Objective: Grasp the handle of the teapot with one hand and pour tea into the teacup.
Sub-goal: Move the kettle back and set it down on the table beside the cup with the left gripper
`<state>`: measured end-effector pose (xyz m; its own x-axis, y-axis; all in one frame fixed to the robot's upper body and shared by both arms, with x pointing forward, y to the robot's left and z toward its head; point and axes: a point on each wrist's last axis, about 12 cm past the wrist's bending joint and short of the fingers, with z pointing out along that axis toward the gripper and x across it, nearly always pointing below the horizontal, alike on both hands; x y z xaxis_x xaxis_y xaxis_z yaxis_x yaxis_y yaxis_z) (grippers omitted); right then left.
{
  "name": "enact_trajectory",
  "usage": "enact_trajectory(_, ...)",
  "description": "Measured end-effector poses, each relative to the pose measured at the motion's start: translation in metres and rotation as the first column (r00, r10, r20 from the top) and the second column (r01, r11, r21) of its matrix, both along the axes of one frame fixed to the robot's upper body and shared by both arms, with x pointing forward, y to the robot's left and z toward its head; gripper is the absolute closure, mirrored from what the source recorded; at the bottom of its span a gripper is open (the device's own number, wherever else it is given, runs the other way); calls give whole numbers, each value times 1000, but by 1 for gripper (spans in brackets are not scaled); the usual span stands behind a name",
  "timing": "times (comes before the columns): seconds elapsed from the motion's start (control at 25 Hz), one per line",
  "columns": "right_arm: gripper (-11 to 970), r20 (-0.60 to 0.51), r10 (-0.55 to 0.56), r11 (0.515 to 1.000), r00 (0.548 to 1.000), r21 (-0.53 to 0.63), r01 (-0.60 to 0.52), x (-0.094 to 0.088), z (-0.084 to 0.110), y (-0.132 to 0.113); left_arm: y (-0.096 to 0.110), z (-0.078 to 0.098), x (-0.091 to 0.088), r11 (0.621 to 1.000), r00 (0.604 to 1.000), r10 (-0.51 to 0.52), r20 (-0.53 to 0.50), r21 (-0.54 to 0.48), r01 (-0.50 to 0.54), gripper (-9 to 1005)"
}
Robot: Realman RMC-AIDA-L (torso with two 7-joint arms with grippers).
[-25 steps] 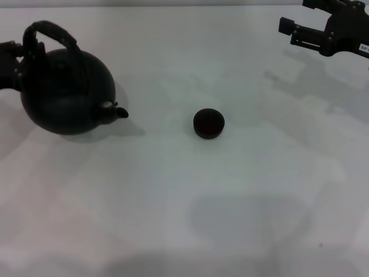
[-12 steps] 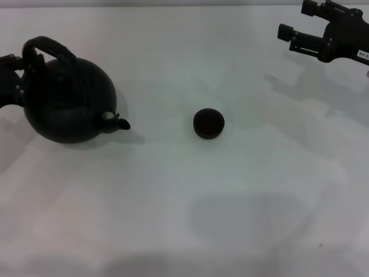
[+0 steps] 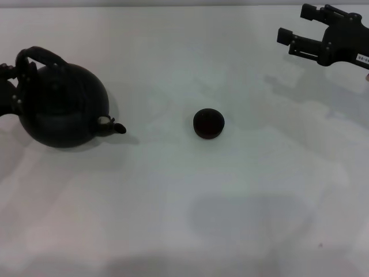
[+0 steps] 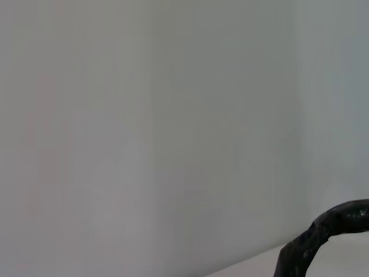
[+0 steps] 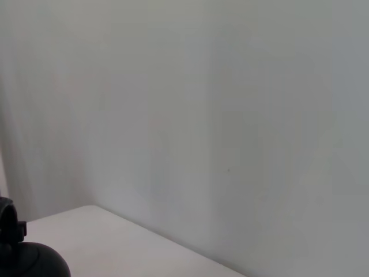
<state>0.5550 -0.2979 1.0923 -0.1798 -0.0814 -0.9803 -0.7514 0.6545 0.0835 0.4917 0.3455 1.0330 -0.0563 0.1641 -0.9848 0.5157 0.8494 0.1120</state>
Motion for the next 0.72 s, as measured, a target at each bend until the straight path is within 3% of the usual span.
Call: enact_trajectory(0.72,115,-6,-1,1000,1000,-2,1,-2,-3,0,-5,-14,-4,999,999,36,-33,4,-36,902)
